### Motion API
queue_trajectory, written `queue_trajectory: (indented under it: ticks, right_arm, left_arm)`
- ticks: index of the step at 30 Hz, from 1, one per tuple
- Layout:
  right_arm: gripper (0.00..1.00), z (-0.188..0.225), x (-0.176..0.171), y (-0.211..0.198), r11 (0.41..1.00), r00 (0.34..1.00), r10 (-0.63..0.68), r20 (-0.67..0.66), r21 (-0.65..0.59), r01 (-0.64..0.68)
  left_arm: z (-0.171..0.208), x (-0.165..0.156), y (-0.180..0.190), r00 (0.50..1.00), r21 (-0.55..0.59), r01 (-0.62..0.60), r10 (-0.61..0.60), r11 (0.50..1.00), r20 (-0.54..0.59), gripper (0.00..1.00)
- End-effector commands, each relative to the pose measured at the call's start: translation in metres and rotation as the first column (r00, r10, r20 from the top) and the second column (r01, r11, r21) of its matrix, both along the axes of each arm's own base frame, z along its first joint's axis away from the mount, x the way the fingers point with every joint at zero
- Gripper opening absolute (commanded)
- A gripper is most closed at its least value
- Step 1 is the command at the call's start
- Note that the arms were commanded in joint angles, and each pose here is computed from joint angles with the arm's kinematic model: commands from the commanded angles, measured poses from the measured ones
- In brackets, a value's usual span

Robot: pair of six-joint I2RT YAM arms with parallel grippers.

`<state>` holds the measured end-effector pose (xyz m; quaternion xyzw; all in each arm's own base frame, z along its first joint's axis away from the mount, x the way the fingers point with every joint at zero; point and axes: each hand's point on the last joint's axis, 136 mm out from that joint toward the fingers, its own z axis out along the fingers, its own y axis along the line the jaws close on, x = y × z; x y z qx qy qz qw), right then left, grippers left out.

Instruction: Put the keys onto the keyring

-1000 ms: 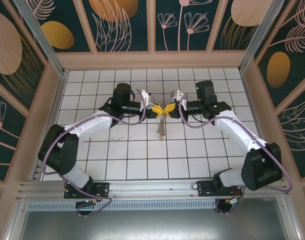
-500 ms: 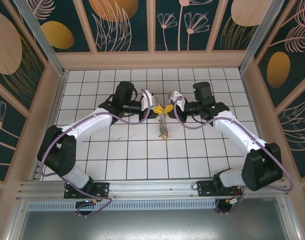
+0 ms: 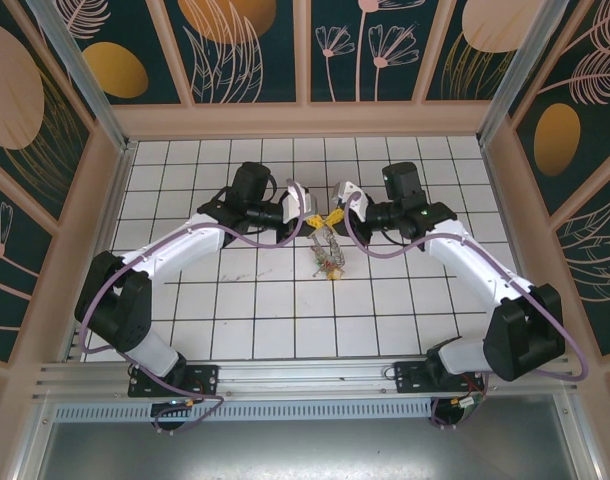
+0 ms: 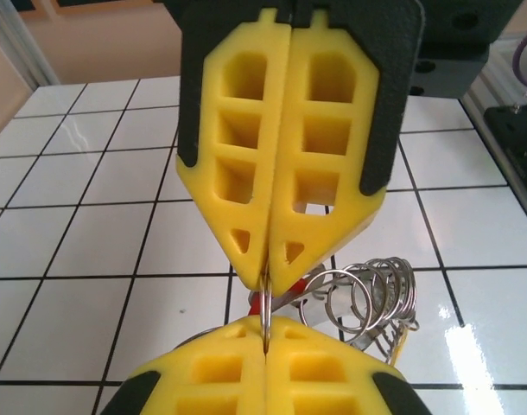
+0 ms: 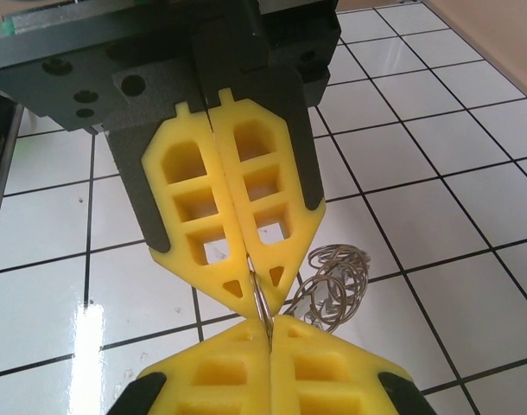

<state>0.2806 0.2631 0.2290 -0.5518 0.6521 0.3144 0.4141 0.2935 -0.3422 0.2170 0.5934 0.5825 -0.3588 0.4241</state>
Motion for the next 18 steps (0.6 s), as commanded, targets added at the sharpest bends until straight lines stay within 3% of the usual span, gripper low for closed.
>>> queue_trajectory:
  ticks: [1,10,13,18]
  right_arm:
    - [0.00,0.014,-0.001,0.006,1.000,0.999,0.026,0.021,0.016,-0.027]
    - [0.08,-0.002,-0.008,-0.004,0.995,0.996,0.088,0.002,0.053,-0.088]
    - [0.14,-0.001,-0.009,-0.005,0.991,0.994,0.107,0.000,0.082,-0.106]
    - [0.16,-0.001,-0.006,-0.011,0.986,0.994,0.114,-0.003,0.122,-0.112]
  left_arm:
    - [0.018,0.000,-0.008,0.999,-0.047,0.023,-0.021,0.999,0.038,0.00]
    - [0.047,-0.020,-0.014,0.990,-0.223,0.139,-0.128,0.965,0.065,0.00]
    - [0.052,-0.024,-0.016,0.984,-0.258,0.175,-0.165,0.950,0.063,0.00]
    - [0.056,-0.029,-0.016,0.980,-0.293,0.201,-0.191,0.935,0.062,0.00]
